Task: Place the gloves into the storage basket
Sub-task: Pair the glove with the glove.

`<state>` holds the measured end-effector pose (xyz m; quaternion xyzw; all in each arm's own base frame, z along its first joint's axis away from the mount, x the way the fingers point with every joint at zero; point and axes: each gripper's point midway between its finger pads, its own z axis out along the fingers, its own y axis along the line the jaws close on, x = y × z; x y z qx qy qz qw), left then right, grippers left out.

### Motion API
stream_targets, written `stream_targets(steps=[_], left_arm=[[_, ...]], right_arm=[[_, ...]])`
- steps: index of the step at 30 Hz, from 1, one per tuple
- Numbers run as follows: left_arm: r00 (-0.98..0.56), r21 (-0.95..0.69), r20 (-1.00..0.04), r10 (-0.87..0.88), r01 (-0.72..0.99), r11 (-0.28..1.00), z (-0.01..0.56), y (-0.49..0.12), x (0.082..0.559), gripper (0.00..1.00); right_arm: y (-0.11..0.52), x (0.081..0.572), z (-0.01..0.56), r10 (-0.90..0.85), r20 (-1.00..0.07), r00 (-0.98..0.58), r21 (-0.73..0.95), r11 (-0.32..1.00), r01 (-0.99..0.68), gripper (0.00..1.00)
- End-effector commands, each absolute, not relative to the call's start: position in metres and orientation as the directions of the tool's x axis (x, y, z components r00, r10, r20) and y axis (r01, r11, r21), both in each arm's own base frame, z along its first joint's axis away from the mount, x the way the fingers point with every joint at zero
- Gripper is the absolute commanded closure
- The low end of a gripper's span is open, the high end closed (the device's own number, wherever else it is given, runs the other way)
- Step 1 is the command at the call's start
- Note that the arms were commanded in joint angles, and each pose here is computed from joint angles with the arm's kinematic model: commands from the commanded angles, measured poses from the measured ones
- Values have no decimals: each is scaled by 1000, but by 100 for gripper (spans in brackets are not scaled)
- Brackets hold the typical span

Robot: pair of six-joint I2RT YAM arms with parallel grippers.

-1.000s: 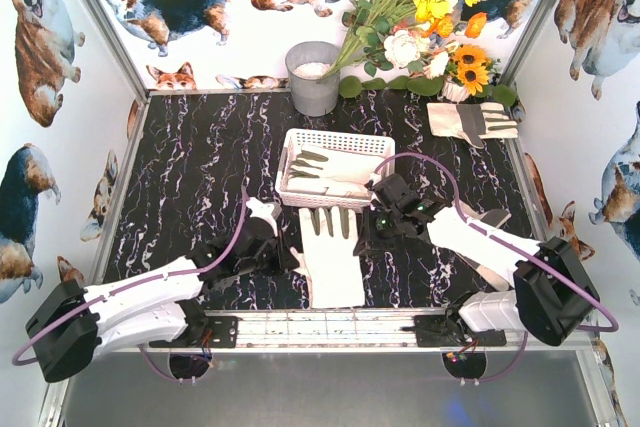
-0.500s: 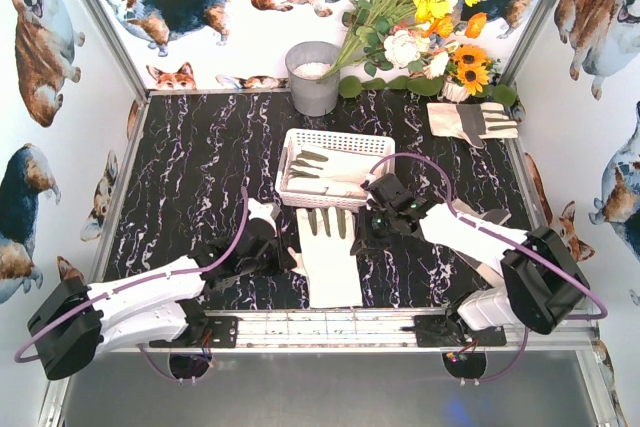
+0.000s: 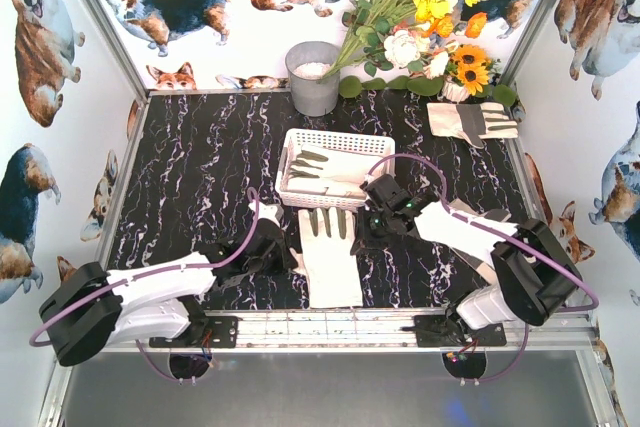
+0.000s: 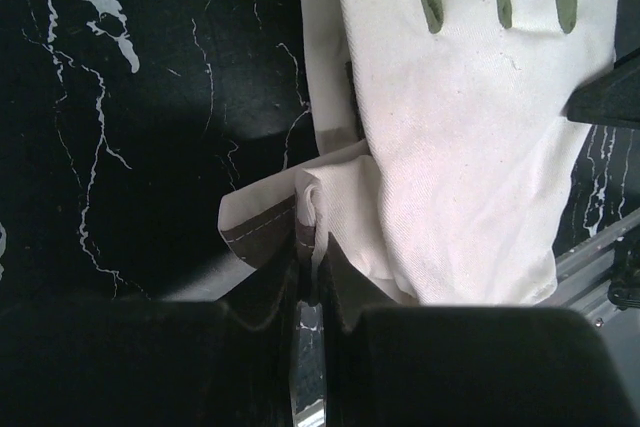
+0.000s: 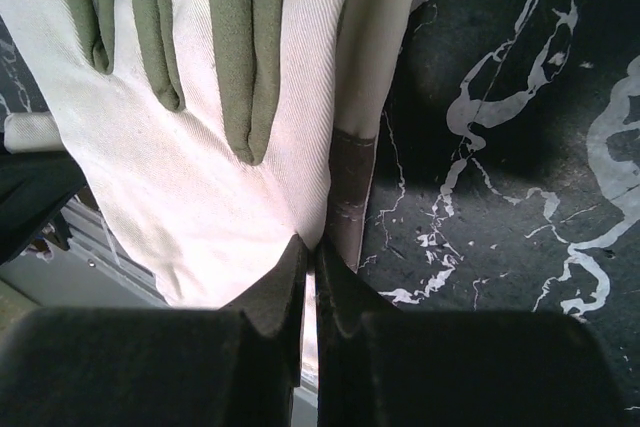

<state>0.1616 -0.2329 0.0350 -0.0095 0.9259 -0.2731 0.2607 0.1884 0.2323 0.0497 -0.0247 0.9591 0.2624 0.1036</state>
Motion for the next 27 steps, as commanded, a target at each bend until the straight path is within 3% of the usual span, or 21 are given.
stream_targets(steps=[1,11,12,14,21,27], left_arm=[[-865,-471,-479,-151,107,876,20,-225,163,100],[-871,-446,-469,-149,88,891,15,-218,160,100],[-870,-446,-470,-152,86,891,16,-217,160,98],[-866,-446,-474,-159,80,891,20,-215,160,85],[-836,-419,-517,-181,64,906,35,-203,165,60],[-808,-372,-569,-154,86,924,60,-195,173,48]], right_arm=[[233,211,51,19,-293,-956,466,876,-125,100],[231,205,36,9,-253,-968,454,884,-111,100],[231,205,36,8,-250,-968,454,884,-110,100],[231,206,35,8,-249,-968,453,885,-110,100],[233,205,32,2,-237,-971,455,884,-110,100],[233,206,34,0,-243,-970,457,882,-114,100]])
